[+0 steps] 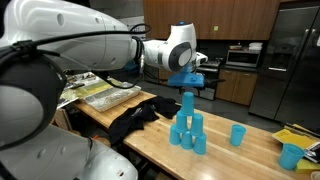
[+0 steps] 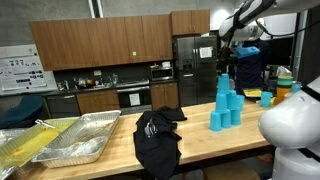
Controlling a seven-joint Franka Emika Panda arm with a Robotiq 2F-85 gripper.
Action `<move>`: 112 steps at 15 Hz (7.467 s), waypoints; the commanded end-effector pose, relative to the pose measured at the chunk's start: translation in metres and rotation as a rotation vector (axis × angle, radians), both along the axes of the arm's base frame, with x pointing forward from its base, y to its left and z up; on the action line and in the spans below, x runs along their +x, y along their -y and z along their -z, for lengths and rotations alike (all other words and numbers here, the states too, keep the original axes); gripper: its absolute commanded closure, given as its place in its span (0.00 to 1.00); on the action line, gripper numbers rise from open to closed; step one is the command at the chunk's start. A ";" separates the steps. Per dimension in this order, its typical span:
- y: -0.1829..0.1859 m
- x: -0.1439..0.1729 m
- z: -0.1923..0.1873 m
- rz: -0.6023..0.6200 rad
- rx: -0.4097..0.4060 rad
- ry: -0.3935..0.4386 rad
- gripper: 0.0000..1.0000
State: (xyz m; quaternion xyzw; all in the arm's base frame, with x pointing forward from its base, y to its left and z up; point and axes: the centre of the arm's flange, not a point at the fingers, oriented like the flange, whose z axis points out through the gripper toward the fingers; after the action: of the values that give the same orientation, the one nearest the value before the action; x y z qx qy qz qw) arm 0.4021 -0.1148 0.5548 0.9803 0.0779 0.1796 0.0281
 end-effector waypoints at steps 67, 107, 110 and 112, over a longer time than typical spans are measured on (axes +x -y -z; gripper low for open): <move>0.198 -0.084 0.051 0.359 -0.012 -0.066 0.64; 0.234 -0.077 0.113 0.439 -0.050 -0.135 0.64; 0.241 -0.080 0.117 0.462 -0.055 -0.136 0.64; 0.240 -0.079 0.120 0.447 -0.072 -0.132 0.64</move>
State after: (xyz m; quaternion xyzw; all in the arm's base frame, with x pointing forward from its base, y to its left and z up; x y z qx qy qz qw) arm 0.3196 -0.3491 0.4359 0.9828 -0.1335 0.0994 0.0798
